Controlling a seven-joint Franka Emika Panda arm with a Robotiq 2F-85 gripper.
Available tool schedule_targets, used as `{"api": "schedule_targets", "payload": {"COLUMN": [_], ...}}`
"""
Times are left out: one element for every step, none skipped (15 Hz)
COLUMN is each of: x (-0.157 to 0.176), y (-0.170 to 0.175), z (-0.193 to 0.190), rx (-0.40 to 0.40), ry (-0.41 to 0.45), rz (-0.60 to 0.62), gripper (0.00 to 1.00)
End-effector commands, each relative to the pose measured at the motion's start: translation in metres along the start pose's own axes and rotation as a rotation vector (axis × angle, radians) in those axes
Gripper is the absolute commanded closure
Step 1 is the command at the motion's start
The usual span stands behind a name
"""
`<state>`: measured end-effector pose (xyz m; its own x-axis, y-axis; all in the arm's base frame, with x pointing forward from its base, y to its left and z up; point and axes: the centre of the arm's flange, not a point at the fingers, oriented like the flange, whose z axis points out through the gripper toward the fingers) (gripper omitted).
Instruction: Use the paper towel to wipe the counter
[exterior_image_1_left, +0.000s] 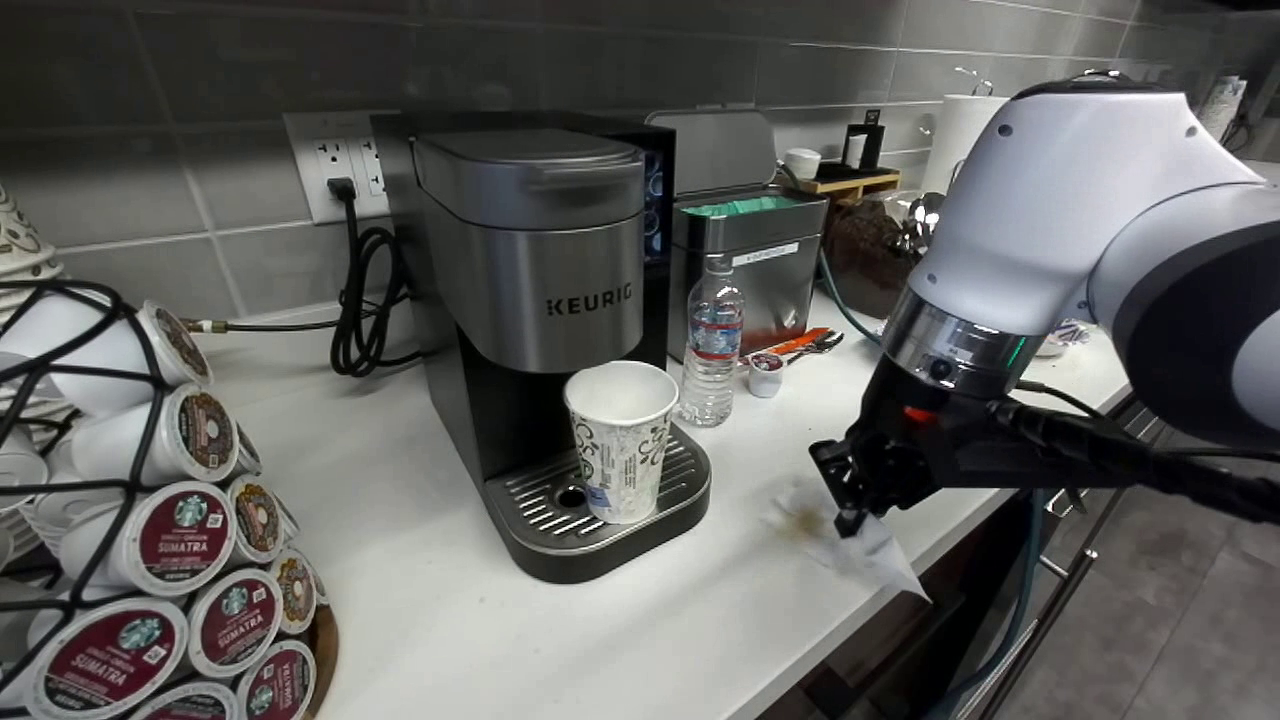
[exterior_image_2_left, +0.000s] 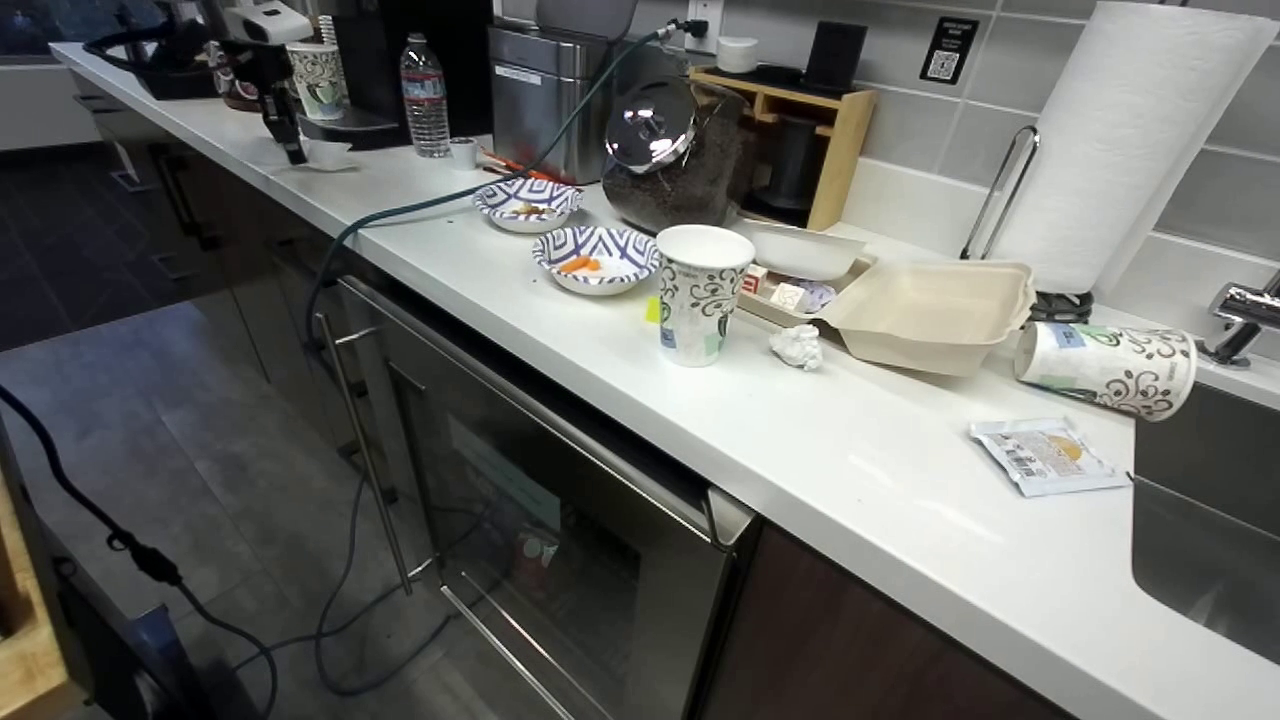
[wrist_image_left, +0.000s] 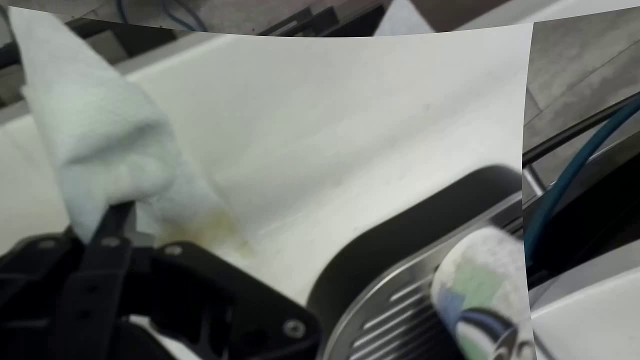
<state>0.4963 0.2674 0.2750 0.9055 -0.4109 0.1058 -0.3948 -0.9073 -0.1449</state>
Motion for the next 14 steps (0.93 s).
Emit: {"api": "schedule_targets", "payload": {"x": [-0.034,-0.042,-0.049,-0.05,-0.05,-0.044,-0.038,-0.028,-0.019,-0.007,0.004,0.014,0.023,0.033], "y": [-0.013,-0.02,-0.025,-0.027,-0.028,-0.026,-0.022,-0.015,-0.009,0.001,0.011,0.022,0.033,0.043], "z": [-0.006,-0.005,-0.006,-0.004,-0.003,-0.001,0.001,0.003,0.005,0.007,0.01,0.012,0.015,0.017], "rx": [0.115,0.137,0.147,0.146,0.145,0.129,0.117,0.093,0.068,0.028,-0.014,-0.055,-0.09,-0.12], "ry": [-0.101,-0.12,-0.137,-0.135,-0.139,-0.119,-0.105,-0.081,-0.07,-0.047,-0.029,-0.01,0.009,0.025], "rz": [-0.123,-0.151,-0.172,-0.177,-0.18,-0.16,-0.142,-0.116,-0.093,-0.064,-0.042,-0.014,0.016,0.052], "gripper": [0.99,0.99,0.99,0.99,0.99,0.99,0.99,0.99,0.99,0.99,0.99,0.99,0.99,0.99]}}
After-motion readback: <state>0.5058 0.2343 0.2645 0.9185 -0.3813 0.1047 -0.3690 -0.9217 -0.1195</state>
